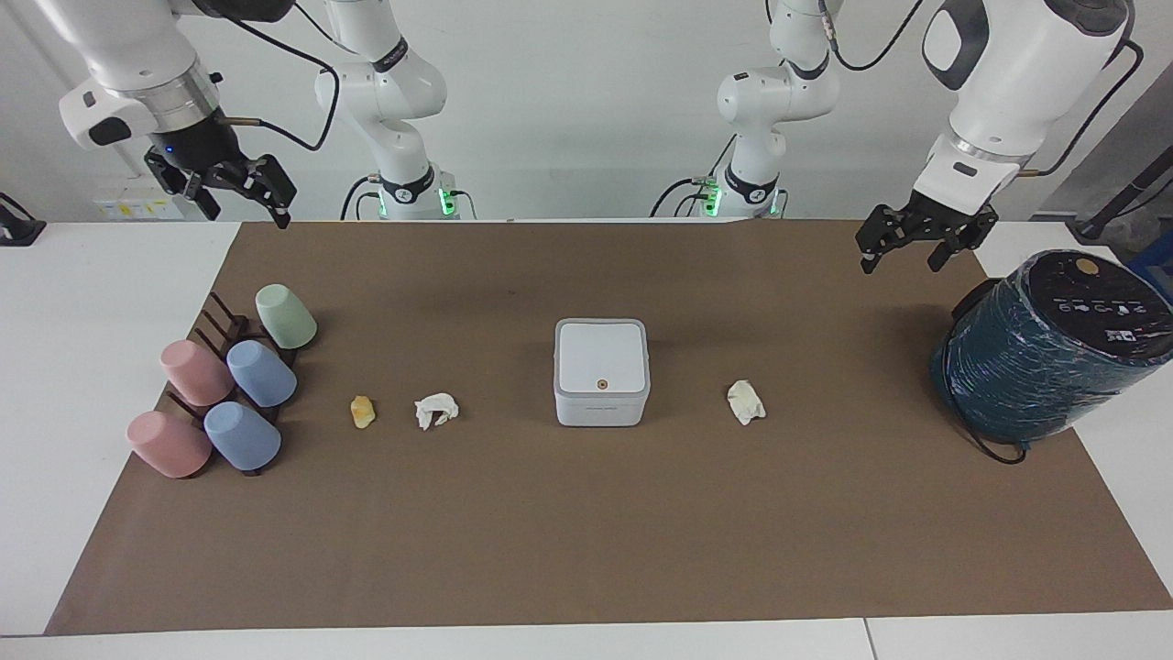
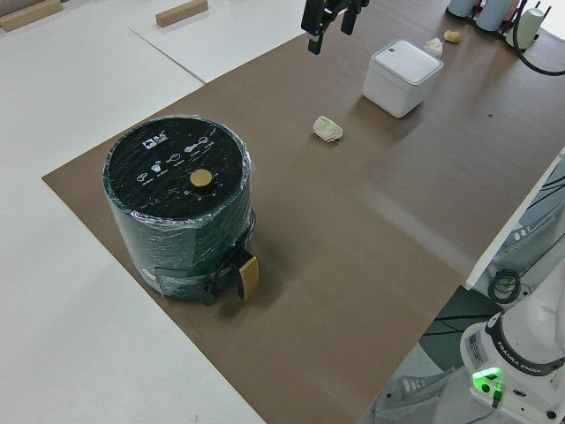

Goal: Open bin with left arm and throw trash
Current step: 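Move the left gripper toward the white bin lid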

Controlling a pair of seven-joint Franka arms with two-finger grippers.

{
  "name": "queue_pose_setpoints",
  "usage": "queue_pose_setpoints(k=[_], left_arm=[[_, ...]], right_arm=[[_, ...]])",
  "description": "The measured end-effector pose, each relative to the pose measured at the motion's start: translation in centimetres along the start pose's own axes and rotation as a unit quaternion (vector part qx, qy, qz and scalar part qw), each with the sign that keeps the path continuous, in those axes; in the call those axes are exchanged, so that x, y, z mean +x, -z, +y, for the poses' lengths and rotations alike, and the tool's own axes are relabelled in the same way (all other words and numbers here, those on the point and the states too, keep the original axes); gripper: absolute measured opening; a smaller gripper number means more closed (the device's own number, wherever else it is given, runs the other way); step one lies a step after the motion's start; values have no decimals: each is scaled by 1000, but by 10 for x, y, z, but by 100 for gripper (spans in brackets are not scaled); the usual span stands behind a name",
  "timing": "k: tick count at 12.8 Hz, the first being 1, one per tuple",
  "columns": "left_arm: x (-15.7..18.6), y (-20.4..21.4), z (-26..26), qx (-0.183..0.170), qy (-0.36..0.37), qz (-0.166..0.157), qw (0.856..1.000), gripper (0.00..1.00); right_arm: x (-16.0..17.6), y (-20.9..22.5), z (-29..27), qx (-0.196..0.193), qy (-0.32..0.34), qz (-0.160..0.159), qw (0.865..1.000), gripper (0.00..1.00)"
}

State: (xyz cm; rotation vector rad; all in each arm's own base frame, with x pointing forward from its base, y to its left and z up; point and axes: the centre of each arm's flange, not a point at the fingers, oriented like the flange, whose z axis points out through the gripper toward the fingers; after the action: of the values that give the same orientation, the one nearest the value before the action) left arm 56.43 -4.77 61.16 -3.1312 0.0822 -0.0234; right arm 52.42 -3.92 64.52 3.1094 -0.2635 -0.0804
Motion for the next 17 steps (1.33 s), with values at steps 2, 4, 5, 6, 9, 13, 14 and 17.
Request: queue_pose_setpoints(k=[2, 4, 5, 6, 9, 13, 14, 17], left_arm=[[0, -1, 0, 0, 0, -1, 1000, 100], [0, -1, 1, 0, -1, -1, 1000, 100], [0, -1, 2, 0, -1, -1, 1000, 100], [0, -1, 3, 0, -2, -1, 1000, 87], [-1, -4, 7, -5, 17, -4, 1000, 47], [-1, -4, 31, -13, 72, 1, 997, 7], [-1, -4, 42, -17, 82, 2, 997, 1], [-5, -10, 85, -23, 112, 5, 993, 1]], right_arm=[[-1, -2, 0, 0, 0, -2, 1000, 100], [0, -3, 0, -4, 1, 0, 1000, 100], [0, -4, -1, -6, 2, 4, 1000, 100], [0, -6, -2, -7, 4, 7, 1000, 100], [-1, -8, -13, -19, 17, 11, 1000, 100], [-3, -10, -17, -20, 21, 10, 1000, 100], [-4, -10, -17, -20, 21, 10, 1000, 100], [-5, -11, -17, -20, 21, 9, 1000, 100]])
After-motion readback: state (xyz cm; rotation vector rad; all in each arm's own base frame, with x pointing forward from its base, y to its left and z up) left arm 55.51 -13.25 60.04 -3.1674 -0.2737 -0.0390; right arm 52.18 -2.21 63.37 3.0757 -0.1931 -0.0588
